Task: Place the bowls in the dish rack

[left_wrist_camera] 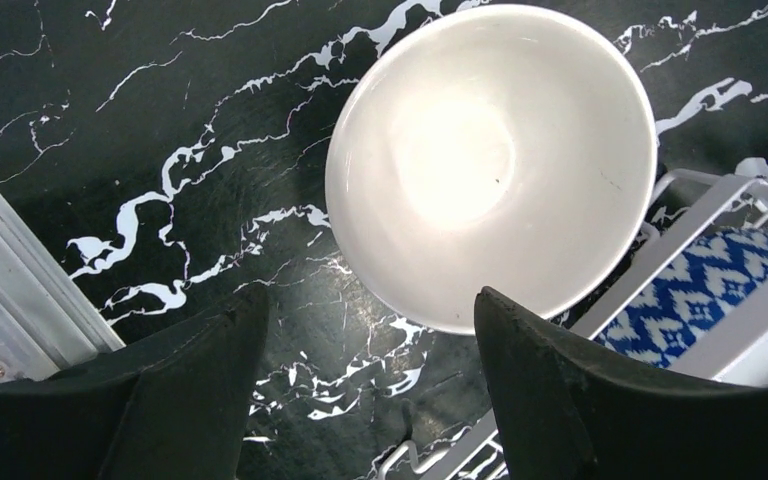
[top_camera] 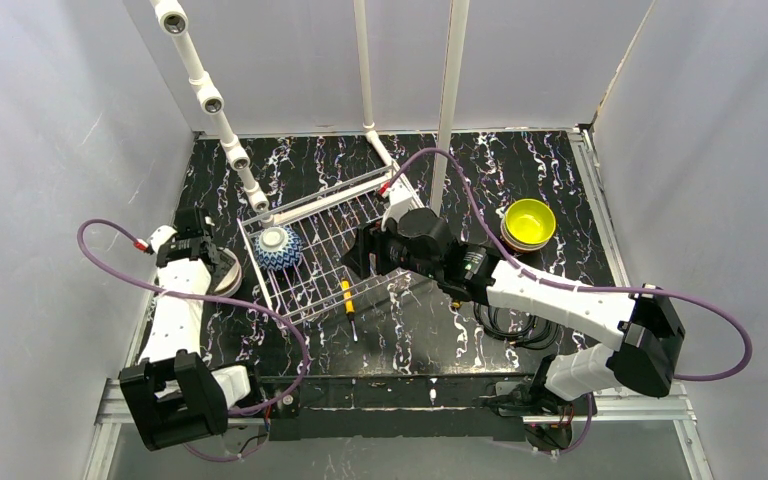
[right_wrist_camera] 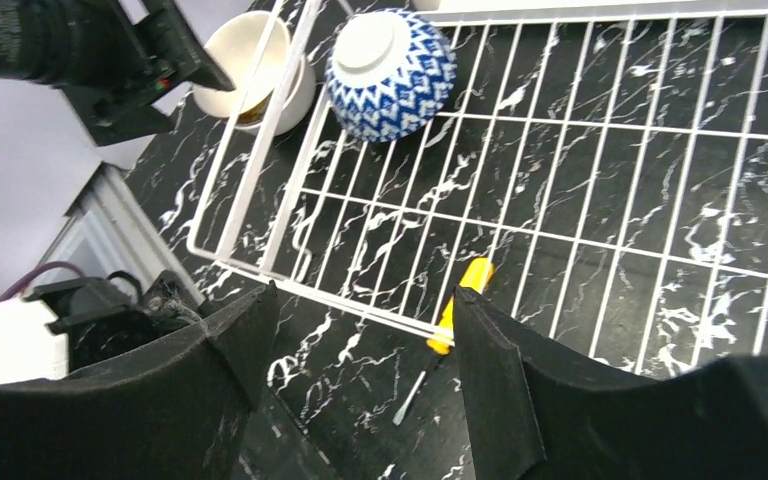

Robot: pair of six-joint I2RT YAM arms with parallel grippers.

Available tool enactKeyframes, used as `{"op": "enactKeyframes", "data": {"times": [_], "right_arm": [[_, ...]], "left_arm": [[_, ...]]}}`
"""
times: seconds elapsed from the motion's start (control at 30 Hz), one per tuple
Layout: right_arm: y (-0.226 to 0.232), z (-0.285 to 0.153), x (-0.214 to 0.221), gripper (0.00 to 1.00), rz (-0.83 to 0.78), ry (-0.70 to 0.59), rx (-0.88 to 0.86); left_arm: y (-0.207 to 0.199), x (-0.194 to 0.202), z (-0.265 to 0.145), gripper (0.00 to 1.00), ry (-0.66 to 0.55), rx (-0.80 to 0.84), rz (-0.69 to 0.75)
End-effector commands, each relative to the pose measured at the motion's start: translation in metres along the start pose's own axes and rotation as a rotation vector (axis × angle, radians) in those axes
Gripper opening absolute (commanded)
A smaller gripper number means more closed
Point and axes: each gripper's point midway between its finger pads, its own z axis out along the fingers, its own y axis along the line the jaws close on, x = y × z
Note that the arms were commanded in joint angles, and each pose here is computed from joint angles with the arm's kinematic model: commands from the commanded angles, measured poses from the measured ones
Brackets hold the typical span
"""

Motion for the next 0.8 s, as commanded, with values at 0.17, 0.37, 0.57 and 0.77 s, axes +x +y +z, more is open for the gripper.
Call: {"op": "enactKeyframes", "data": {"times": [0.17,0.37,0.57,0.77], "right_arm": [[0.046,-0.018,-0.04,0.73,0.07,-0.052,-0.169],[0.039,-0.016,-0.043,0.72,0.073,-0.04,-0.112],[0.034,-0.018,-0.054,0.73,0.07,-0.07,-0.07],[0.031,-0.018,-0.053,0.73,0.093,-0.071,-0.06]], "left_arm": [[0.003,-0.008,0.026,0.67,-0.033,-0.092,-0.081],[0.005,-0.002,0.039,0.49,0.007,-0.132,-0.124],[0.007,-0.004,0.039,0.27,0.0,-0.134,-0.125],[0.01,-0.016,0.026,0.0,-0.037,-0.13,-0.124]]}}
